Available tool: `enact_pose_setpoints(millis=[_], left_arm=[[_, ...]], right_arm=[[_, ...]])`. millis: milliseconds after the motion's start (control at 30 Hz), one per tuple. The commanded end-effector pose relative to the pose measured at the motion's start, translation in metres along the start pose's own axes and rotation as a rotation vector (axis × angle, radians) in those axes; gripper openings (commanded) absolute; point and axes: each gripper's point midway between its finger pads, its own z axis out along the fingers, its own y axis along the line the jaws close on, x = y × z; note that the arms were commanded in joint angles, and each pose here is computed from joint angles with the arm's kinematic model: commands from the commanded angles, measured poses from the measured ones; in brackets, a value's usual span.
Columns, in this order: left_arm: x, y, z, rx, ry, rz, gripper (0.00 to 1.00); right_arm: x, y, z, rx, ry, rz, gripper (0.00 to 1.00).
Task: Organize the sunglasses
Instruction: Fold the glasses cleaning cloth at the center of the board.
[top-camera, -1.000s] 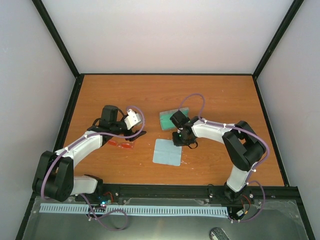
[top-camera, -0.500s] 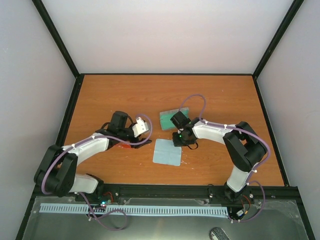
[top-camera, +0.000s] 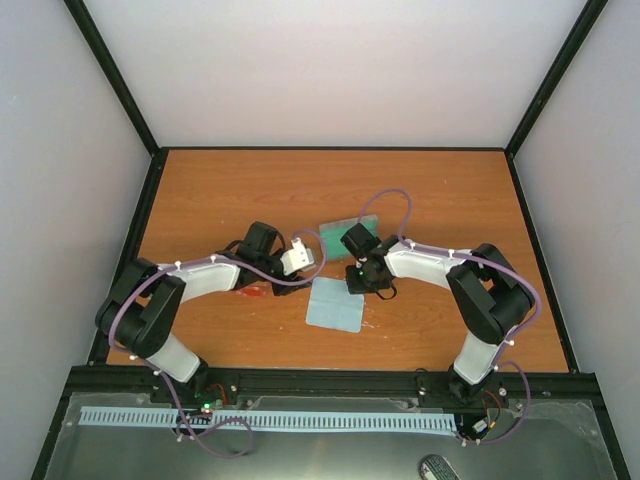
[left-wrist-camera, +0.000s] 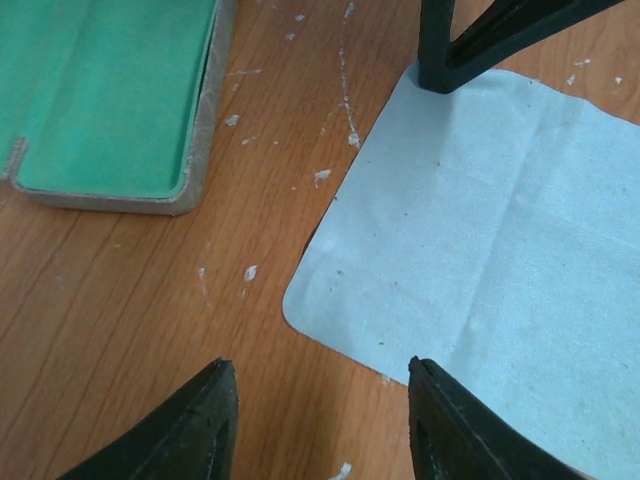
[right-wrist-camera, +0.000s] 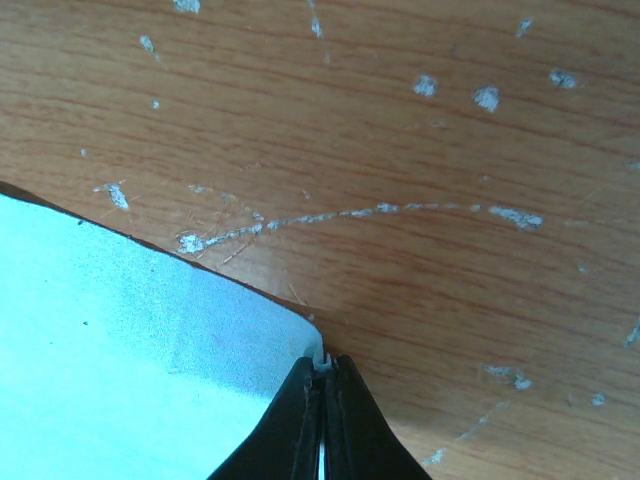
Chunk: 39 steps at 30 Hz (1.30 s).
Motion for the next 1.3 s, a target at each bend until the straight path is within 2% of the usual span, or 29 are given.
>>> enact_pose_setpoints(millis=[0,167,567,767,1000,1100,1267], left_arm=[[-0.017,0.007,0.008,-0.017,-0.01,0.052,0.46],[-0.019,0.006,0.014,-0.012,0.009,0.057,0.46],[-0.017,-0.005,0.032,0.03,0.064,0.033,0.34],[-0.004,-0.018,0.038,0.064,0.104,0.014,0.33],[-0.006,-0.012,0.045,0.04,0.113,0.01,0.26],[-0.01,-0.009,0.047,0.03,0.104,0.01,0.26],[-0.019,-0.003,0.048,0.013,0.087,-0.003,0.31]], right_arm=[[0.006,-0.006,-0.001,0.041,0.017,0.001,0.03],[0.005,-0.005,-0.001,0.038,0.012,0.004,0.03],[0.004,-0.006,-0.007,0.037,-0.003,0.01,0.03],[0.002,-0.005,-0.01,0.037,-0.013,0.011,0.03],[0.003,-0.005,-0.011,0.031,-0.012,0.008,0.03],[0.002,-0.005,-0.013,0.03,-0.018,0.007,0.03],[0.002,-0.004,-0.013,0.025,-0.018,0.009,0.03]])
